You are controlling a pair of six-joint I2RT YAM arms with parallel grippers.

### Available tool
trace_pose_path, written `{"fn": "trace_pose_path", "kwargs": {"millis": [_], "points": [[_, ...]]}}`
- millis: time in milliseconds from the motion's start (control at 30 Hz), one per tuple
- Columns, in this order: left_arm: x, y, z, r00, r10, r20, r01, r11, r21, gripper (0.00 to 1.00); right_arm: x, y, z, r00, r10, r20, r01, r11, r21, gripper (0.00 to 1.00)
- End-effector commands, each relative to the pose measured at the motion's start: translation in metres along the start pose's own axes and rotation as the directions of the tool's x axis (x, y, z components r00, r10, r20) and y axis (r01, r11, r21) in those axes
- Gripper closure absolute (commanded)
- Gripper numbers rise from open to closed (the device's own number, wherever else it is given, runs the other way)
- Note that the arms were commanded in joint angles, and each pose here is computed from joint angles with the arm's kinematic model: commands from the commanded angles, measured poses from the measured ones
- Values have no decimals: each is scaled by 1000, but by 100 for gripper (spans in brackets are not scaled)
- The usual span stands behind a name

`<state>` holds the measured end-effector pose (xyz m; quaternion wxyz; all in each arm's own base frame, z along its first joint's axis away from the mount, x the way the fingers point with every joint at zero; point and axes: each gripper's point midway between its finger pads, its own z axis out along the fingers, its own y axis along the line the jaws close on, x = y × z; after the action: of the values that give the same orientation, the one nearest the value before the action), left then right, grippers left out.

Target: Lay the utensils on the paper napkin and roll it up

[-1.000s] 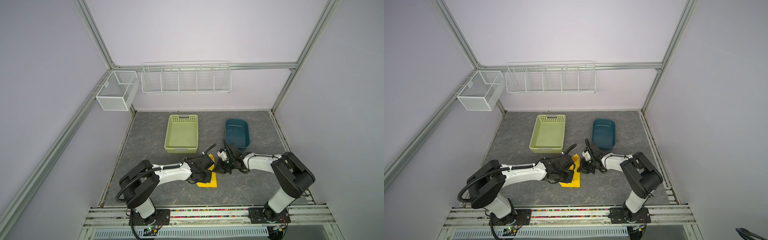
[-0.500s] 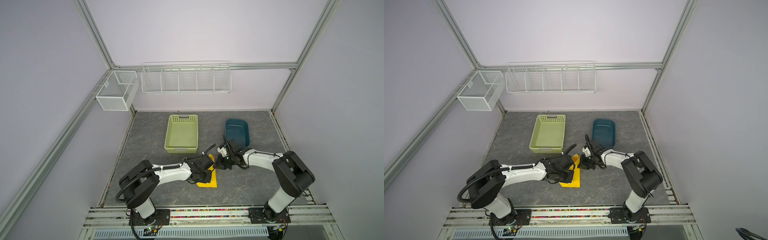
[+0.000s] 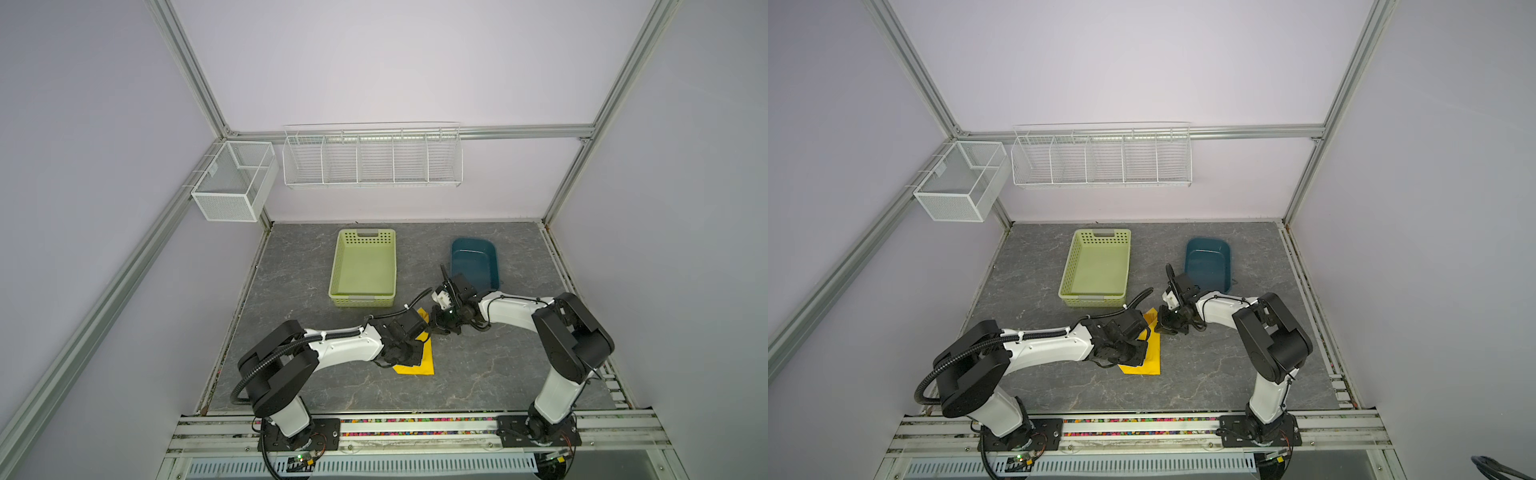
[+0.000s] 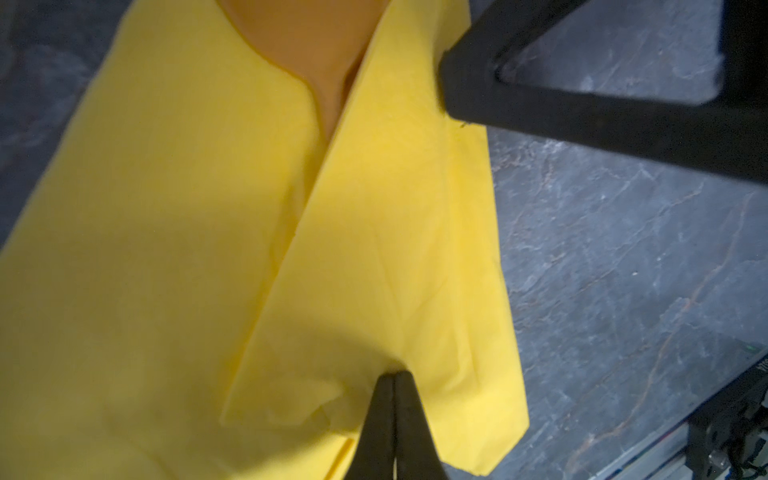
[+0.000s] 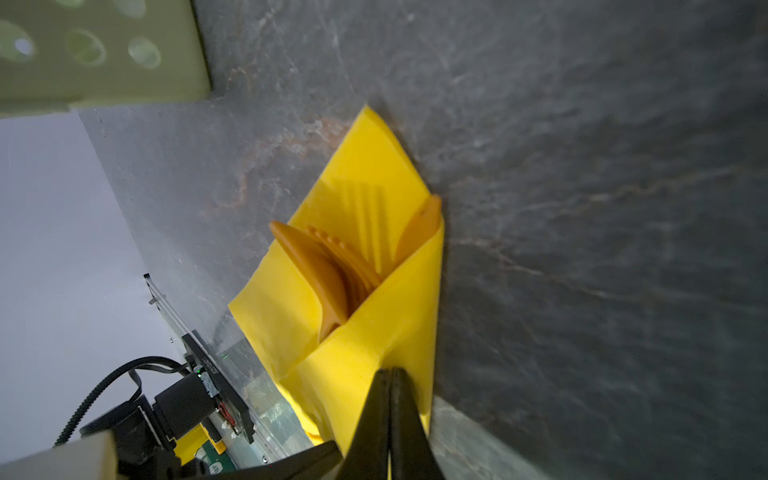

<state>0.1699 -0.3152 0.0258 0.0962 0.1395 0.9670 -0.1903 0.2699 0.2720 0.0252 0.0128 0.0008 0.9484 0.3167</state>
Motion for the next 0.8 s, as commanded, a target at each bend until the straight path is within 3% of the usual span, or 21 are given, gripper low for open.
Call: {"fn": "trace_pose_path", "kwargs": {"millis": [0,767], "points": [[31,37,19,995,-29,-98,16,991,-131,96,-4,-16,0,1000,0,-1,0,997,75,94],[34,38,23,993,-28,-115,13,991,-134,97,-32,-18,4,1000,-2,7,1,997,81,94]]}}
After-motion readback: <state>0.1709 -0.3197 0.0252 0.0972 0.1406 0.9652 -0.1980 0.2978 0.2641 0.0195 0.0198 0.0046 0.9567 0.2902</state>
